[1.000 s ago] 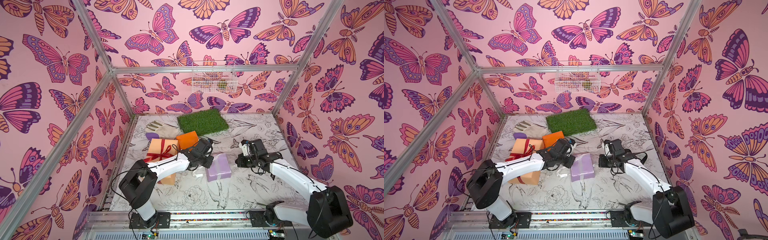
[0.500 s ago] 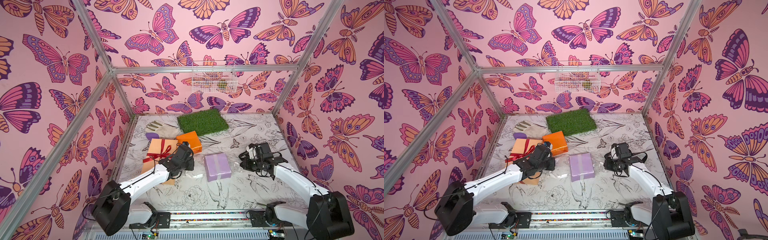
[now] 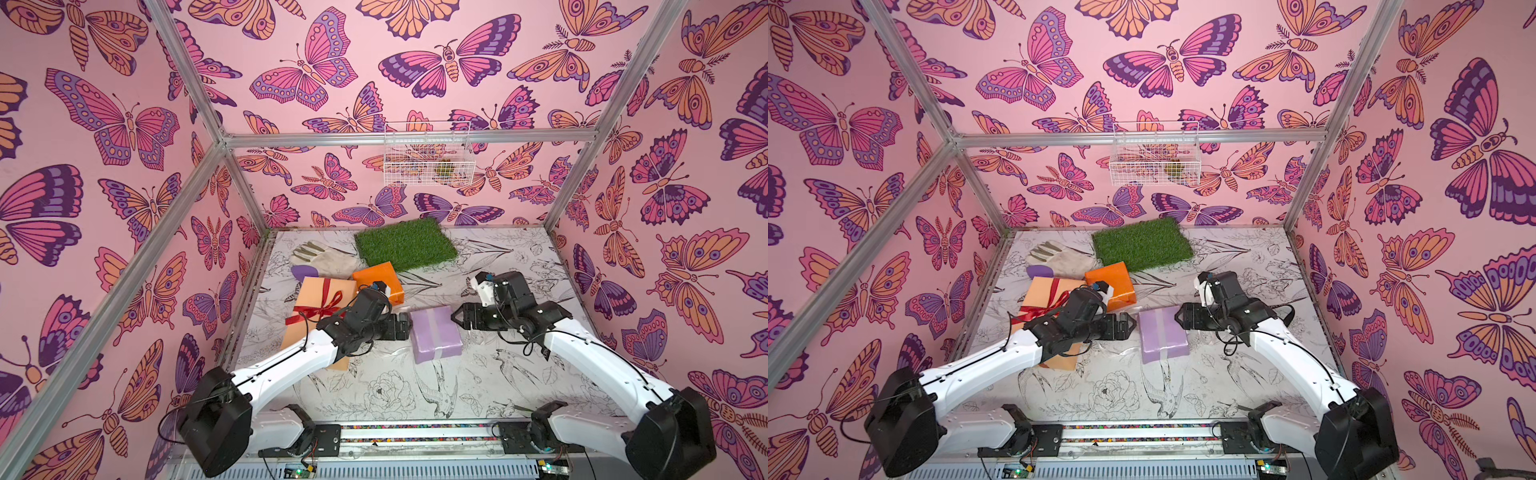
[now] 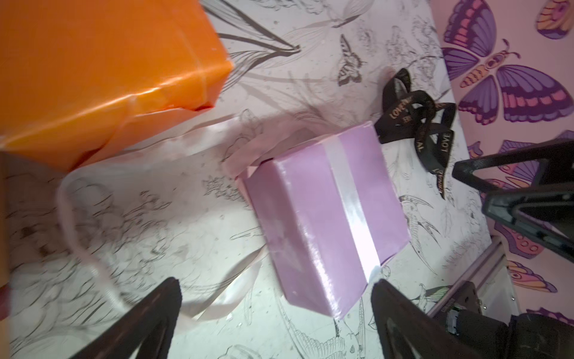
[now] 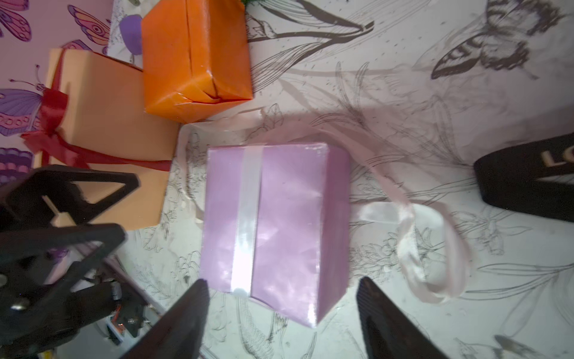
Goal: Untie the ribbon bows on the gift boxes
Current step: Pull the ribbon from the gift box.
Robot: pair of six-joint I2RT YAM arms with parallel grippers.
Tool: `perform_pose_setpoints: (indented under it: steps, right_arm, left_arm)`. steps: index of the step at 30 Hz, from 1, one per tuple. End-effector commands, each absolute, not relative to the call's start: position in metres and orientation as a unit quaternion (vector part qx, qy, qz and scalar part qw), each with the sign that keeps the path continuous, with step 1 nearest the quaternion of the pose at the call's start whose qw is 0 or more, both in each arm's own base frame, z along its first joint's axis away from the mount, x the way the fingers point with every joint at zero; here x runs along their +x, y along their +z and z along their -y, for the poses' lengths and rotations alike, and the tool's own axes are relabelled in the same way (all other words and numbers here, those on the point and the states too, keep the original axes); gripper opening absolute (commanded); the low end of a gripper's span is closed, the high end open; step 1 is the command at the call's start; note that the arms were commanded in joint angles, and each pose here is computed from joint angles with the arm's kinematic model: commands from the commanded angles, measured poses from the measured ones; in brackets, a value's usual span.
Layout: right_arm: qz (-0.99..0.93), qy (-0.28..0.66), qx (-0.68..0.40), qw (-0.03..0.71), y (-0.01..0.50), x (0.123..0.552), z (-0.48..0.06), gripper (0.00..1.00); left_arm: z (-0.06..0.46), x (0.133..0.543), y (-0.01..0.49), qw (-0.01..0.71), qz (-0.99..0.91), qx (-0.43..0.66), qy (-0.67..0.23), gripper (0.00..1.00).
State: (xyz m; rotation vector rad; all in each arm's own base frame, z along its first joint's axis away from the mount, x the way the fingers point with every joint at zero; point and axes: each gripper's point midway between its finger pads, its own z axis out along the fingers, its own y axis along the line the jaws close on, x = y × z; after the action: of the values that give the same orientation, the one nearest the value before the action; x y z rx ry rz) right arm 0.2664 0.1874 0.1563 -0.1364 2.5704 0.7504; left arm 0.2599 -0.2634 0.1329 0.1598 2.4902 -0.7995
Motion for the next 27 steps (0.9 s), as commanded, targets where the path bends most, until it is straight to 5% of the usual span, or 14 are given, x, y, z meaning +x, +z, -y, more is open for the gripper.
perform_pose_setpoints:
  steps: [1, 4, 15, 27]
  right_arm:
    - [-0.953, 0.218, -0.038, 0.209, 0.150, 0.261, -0.188, 0.60]
    - [-0.963, 0.170, -0.057, 0.202, 0.147, 0.258, -0.198, 0.56]
    - [-0.978, 0.077, -0.093, 0.171, 0.118, 0.256, -0.228, 0.43]
    - [-0.984, 0.035, -0.118, 0.132, 0.082, 0.259, -0.253, 0.44]
  left_arm:
    - [0.295, 0.254, 0.130, 0.236, -0.903, 0.072, -0.352, 0.82]
    - [0.305, 0.255, 0.123, 0.233, -0.899, 0.075, -0.362, 0.70]
    - [0.308, 0.257, 0.088, 0.222, -0.911, 0.097, -0.334, 0.65]
    - [0.296, 0.250, 0.058, 0.200, -0.927, 0.092, -0.306, 0.61]
